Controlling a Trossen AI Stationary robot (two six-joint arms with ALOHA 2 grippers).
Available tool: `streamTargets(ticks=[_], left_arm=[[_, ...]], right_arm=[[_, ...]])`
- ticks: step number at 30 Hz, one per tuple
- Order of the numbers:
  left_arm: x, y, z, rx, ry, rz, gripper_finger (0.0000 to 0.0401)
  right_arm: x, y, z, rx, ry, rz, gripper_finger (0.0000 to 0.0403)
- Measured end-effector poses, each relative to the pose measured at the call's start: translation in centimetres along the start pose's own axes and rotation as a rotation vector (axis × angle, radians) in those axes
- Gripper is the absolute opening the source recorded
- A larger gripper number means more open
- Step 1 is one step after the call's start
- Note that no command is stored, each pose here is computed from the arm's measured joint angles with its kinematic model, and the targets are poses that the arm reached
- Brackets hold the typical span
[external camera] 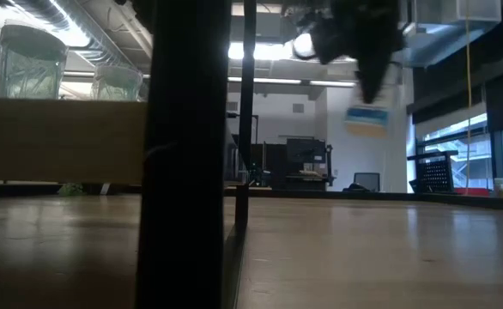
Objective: Pick and place medicine bottles onto shelf by color
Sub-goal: Put the big white pill bottle on the shelf aligned with the other big white pill bottles
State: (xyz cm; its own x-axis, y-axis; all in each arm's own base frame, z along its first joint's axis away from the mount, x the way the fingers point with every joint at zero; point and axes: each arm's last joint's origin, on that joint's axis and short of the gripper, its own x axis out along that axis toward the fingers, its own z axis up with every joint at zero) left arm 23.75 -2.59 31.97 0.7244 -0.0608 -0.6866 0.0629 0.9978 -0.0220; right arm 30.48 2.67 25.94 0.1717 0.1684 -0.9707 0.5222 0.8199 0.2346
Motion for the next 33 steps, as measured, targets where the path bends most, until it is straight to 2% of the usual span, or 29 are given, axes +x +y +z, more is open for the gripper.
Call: streamTargets(ticks=[5, 10, 14, 21, 27, 33], left_arm=[[-1.3, 0.0, 0.0, -0.055, -0.038, -0.006, 0.0156], [-4.4, -0.1, -0.2, -0.120, -0.136, -0.025, 0.0156], [-7.0, -0.2, -0.8, -0.172, -0.202, -0.045, 0.0156], [-10.8, -0.3, -1.9, -0.168, -0.314, -0.083, 0.0156], [-11.9, -0.2, -2.5, -0.216, -0.341, -0.095, 0.0156], [-11.9, -0.2, -2.6, -0.212, -0.328, -0.092, 0.0156]], right_arm=[[-0.9, -0.1, 4.0, -0.154, 0.001, -0.073, 0.0169], [-1.1, 0.2, 8.2, -0.294, -0.045, -0.069, 0.0169], [-0.2, 0.5, 11.4, -0.369, -0.062, -0.074, 0.0169], [2.7, 2.1, 15.8, -0.467, -0.102, -0.063, 0.0169], [5.6, 2.8, 18.3, -0.551, -0.100, -0.067, 0.0169], [7.6, 2.9, 19.2, -0.596, -0.077, -0.067, 0.0169]])
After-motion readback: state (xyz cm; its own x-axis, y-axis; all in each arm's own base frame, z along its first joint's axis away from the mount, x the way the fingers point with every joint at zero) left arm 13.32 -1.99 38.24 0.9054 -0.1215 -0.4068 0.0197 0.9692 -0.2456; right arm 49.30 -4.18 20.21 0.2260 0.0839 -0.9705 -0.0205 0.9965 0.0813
